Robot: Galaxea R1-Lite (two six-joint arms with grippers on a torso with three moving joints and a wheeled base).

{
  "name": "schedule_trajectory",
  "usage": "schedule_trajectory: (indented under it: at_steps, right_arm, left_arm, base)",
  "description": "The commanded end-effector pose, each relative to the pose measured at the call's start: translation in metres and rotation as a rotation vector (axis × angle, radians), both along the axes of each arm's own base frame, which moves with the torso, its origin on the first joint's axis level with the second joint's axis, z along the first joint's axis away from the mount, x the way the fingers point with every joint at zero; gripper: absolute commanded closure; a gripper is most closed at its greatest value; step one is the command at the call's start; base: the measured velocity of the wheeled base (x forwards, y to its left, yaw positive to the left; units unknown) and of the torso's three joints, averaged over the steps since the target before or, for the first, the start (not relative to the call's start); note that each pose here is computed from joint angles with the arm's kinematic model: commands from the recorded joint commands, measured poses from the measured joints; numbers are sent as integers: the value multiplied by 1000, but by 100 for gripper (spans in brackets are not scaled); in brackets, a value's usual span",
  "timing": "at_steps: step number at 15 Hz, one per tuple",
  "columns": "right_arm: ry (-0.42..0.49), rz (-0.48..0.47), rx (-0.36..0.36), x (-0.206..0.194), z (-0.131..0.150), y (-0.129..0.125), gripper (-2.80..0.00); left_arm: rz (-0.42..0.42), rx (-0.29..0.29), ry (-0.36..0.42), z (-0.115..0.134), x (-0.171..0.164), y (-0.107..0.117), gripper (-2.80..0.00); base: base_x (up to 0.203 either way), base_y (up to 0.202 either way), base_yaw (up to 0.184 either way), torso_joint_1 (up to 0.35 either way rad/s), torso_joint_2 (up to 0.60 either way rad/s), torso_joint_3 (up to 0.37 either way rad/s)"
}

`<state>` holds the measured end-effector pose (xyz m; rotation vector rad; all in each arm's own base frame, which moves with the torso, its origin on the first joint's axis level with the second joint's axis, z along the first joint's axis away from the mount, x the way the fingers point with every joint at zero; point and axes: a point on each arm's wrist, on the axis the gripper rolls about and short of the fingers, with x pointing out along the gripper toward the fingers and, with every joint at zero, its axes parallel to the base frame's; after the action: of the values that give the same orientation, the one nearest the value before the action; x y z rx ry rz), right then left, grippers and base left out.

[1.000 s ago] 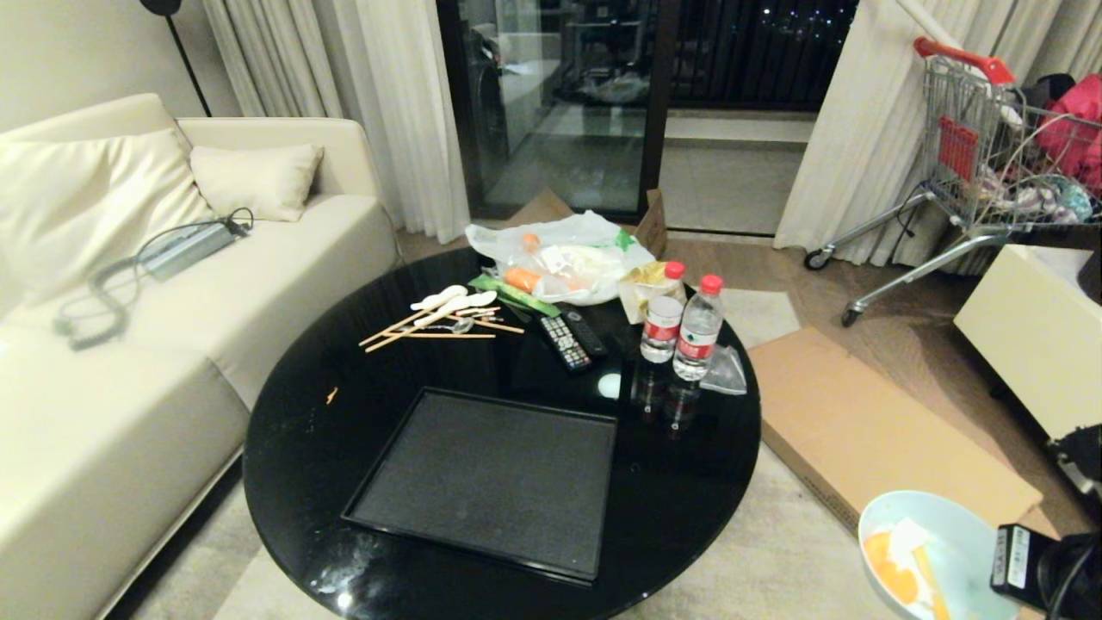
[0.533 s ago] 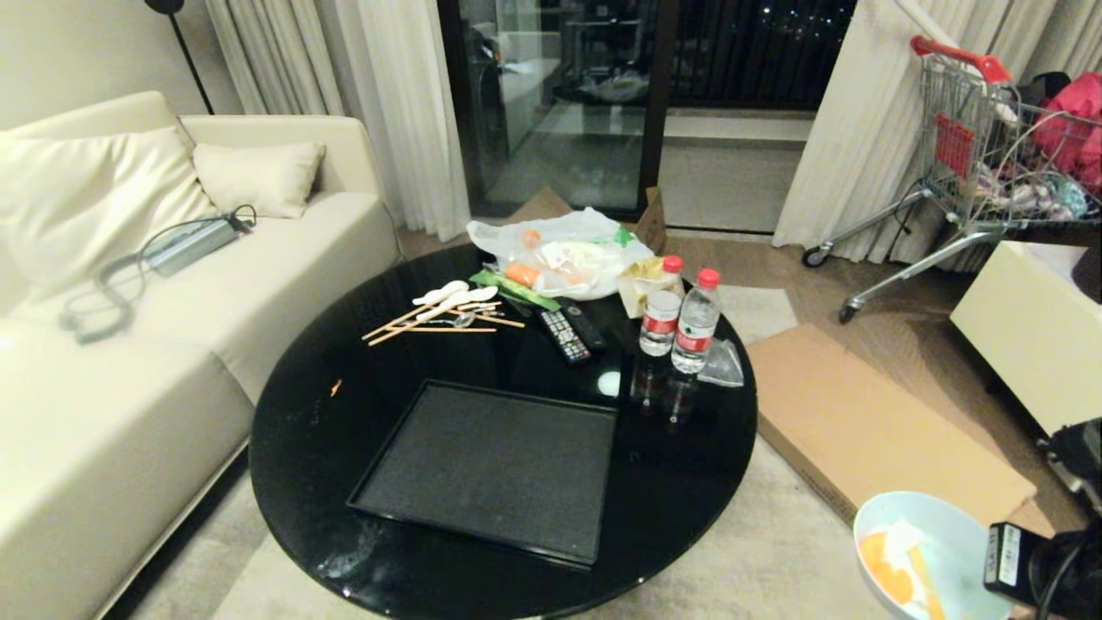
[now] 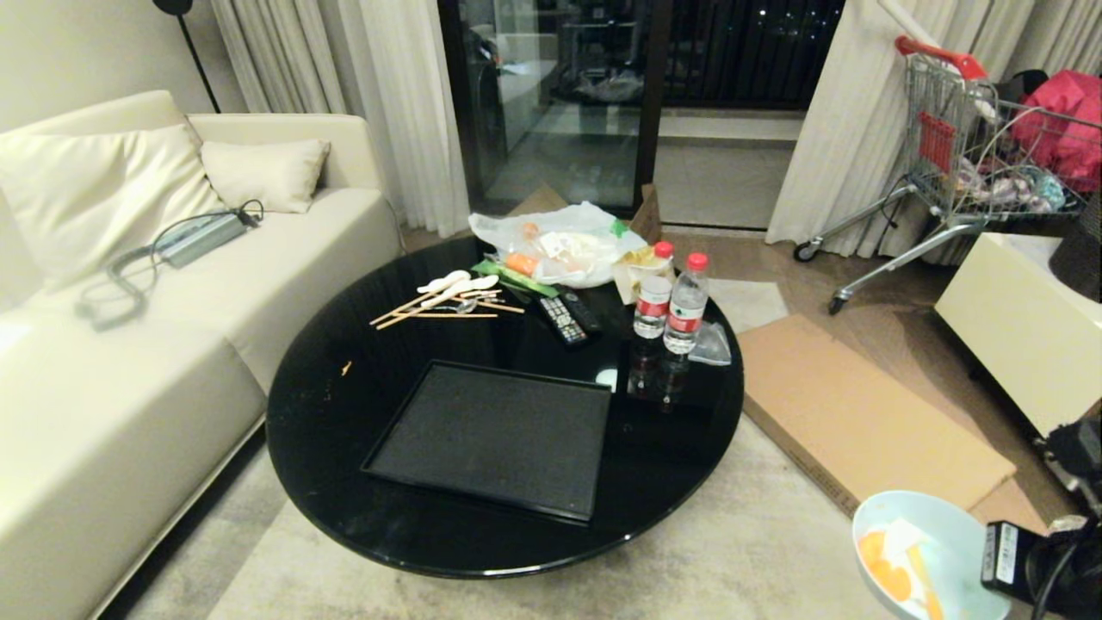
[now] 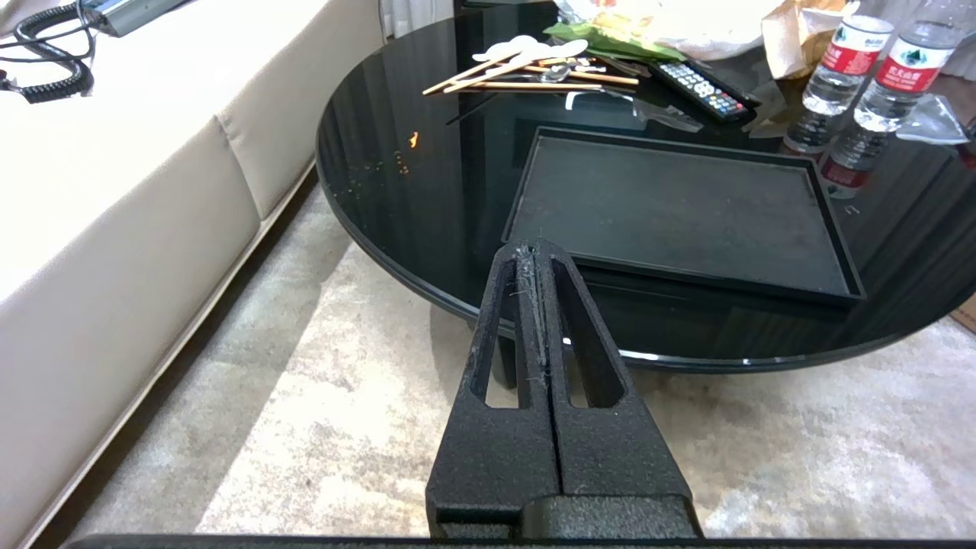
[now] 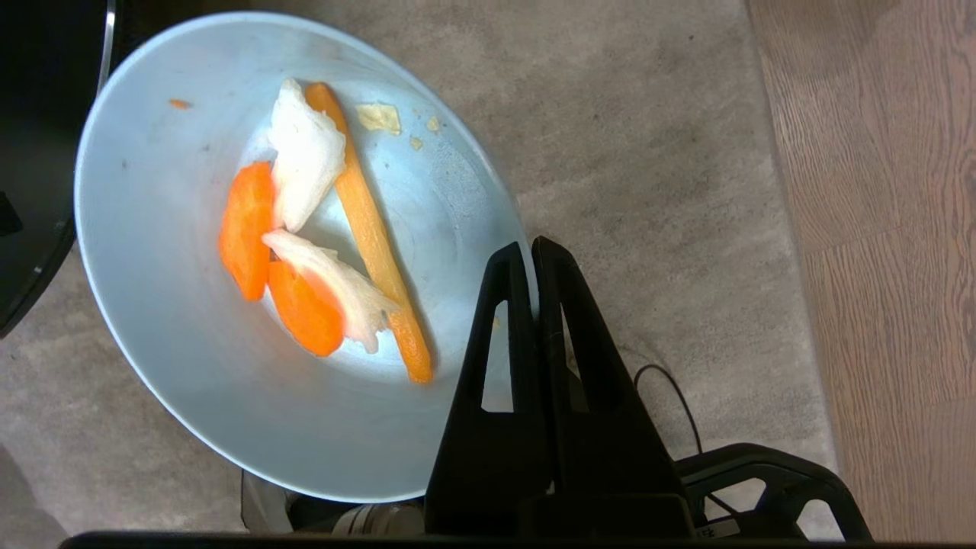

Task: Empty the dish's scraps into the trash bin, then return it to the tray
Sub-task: Move the bowl over the trash can

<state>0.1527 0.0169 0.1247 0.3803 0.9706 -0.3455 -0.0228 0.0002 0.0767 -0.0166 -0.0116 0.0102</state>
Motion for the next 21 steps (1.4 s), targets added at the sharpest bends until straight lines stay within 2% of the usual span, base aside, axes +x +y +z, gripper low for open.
schedule_trajectory:
  at_steps: [1,8,19,21]
  right_arm:
    - [-7,-4,2,2,2,0,0]
    - [-59,2,3,8,14,1,0]
    - [-44,-20,-9,5,11,-1,0]
    - [-58,-29,-16,5,13,-2,0]
  left_arm:
    - [0,0,-1,0,0,0,0]
    - [0,0,-1,0,0,0,0]
    - [0,0,-1,0,0,0,0]
    - [0,0,-1,0,0,0,0]
  base:
    - [0,0,0,0,0,0]
    - [0,0,0,0,0,0]
    - [0,0,0,0,0,0]
    - [4,2,-103,2,2,3]
